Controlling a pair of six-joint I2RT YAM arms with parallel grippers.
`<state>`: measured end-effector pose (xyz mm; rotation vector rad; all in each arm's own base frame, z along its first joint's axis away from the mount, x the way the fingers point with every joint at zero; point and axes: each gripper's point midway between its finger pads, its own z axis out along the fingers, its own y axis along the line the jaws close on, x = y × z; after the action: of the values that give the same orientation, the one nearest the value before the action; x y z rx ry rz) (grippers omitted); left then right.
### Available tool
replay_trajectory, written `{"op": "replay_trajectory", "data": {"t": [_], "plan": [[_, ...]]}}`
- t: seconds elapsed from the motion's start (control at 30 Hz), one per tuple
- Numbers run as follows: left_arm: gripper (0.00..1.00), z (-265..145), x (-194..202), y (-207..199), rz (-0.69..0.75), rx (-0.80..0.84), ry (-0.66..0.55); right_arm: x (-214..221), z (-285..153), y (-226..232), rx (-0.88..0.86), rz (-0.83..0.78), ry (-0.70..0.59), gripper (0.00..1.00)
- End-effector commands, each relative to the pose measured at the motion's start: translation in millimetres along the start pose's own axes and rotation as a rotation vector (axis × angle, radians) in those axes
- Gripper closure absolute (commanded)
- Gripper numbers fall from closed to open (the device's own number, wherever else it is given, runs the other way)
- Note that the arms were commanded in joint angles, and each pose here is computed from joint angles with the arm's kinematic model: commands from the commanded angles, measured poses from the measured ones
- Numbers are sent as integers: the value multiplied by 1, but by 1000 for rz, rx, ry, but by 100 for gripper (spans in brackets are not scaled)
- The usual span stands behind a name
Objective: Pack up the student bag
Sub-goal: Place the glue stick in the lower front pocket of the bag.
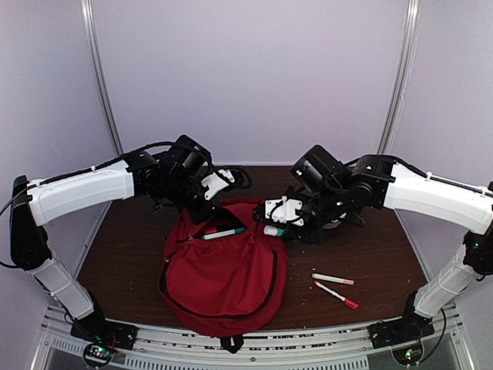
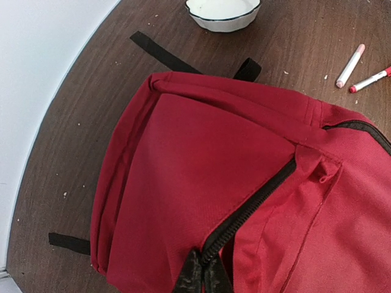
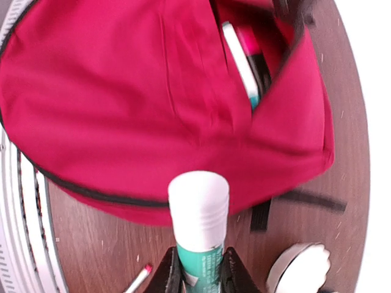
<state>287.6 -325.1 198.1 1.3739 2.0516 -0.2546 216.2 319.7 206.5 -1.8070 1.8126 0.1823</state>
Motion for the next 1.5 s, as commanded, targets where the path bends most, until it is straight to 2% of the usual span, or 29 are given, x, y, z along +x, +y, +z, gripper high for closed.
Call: {"op": "replay_trajectory", "data": {"t": [0.0, 0.27, 0.43, 0.9, 1.13, 1.33, 1.4, 1.47], "plan": [[100, -5, -18, 5, -3, -8, -57, -50, 5, -9, 96, -131, -45, 88], [100, -8, -16, 8, 3, -30, -50, -126, 38, 7, 213, -328, -90, 89], [100, -6, -13, 13, -4, -55, -31, -147, 61, 4, 285, -414, -84, 89], [100, -9, -14, 14, -6, -59, -32, -121, 128, -10, 436, -582, 70, 91], [100, -9, -13, 15, -9, -63, -33, -111, 148, -35, 508, -608, 144, 90], [100, -9, -13, 16, -10, -63, -32, -105, 163, -62, 565, -556, 187, 90], [100, -9, -13, 16, -10, -61, -34, -103, 168, -68, 585, -546, 200, 88], [100, -9, -13, 15, -10, -58, -35, -103, 169, -73, 612, -530, 201, 80]]}}
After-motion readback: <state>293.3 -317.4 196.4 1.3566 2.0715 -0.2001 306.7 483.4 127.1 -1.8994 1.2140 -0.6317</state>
